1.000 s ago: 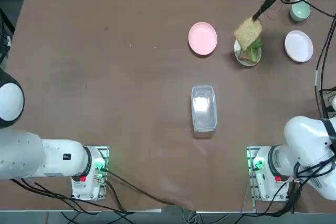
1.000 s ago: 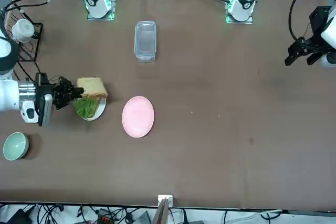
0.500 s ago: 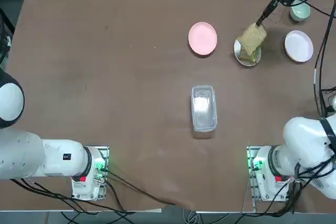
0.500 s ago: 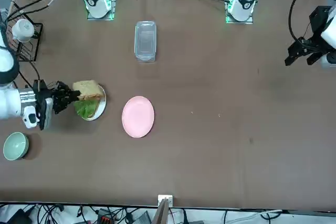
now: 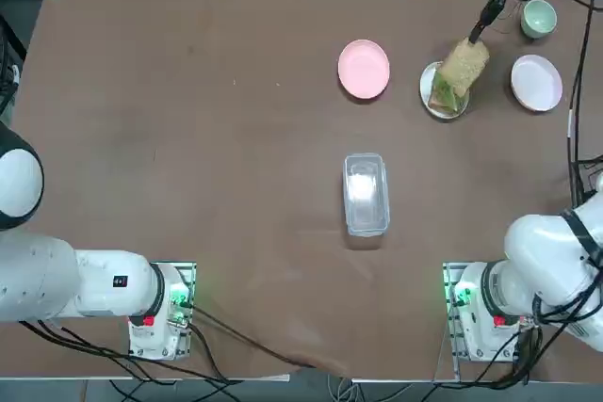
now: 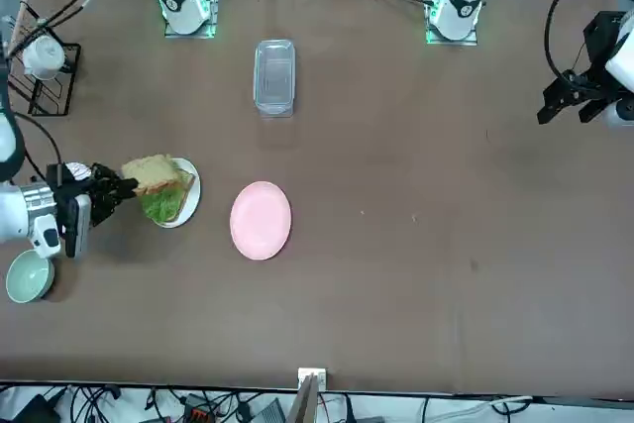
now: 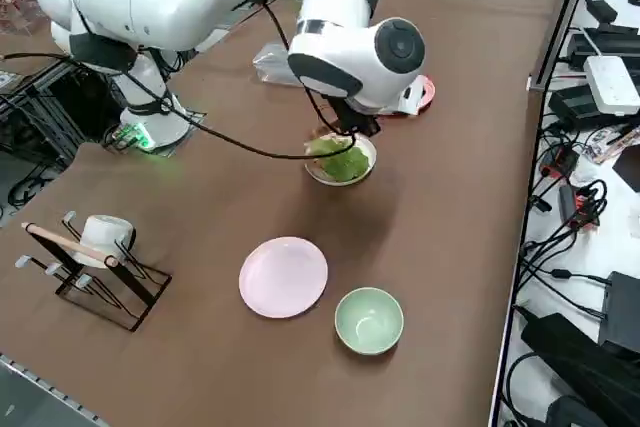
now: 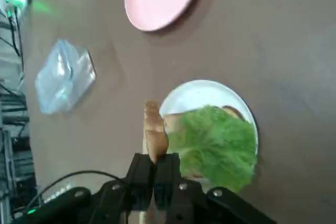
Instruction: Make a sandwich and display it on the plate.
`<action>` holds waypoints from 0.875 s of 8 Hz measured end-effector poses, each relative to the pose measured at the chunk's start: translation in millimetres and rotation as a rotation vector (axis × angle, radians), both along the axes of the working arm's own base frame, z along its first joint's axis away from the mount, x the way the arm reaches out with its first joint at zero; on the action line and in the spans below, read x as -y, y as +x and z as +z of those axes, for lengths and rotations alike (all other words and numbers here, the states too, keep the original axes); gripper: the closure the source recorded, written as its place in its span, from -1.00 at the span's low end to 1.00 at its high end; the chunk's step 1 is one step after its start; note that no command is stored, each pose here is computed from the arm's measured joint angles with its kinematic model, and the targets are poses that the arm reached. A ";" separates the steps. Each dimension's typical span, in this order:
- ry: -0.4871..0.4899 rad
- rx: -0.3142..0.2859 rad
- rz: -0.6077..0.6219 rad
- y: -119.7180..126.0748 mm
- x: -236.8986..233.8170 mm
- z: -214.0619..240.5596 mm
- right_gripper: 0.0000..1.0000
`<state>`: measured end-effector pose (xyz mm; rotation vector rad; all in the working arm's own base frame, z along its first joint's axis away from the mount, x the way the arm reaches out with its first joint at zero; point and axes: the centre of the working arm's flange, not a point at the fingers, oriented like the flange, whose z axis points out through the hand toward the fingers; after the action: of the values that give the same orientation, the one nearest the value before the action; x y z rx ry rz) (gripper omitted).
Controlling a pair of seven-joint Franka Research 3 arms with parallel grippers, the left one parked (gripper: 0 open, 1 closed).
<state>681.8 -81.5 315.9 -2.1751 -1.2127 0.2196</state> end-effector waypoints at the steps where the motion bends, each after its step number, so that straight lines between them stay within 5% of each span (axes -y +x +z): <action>1: -0.006 0.001 0.025 1.3 1.0 -7.9 0.89; 7: -0.001 -0.030 0.042 -1.0 6.0 -25.1 0.89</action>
<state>680.8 -87.4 290.8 -2.1412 -1.2423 0.2702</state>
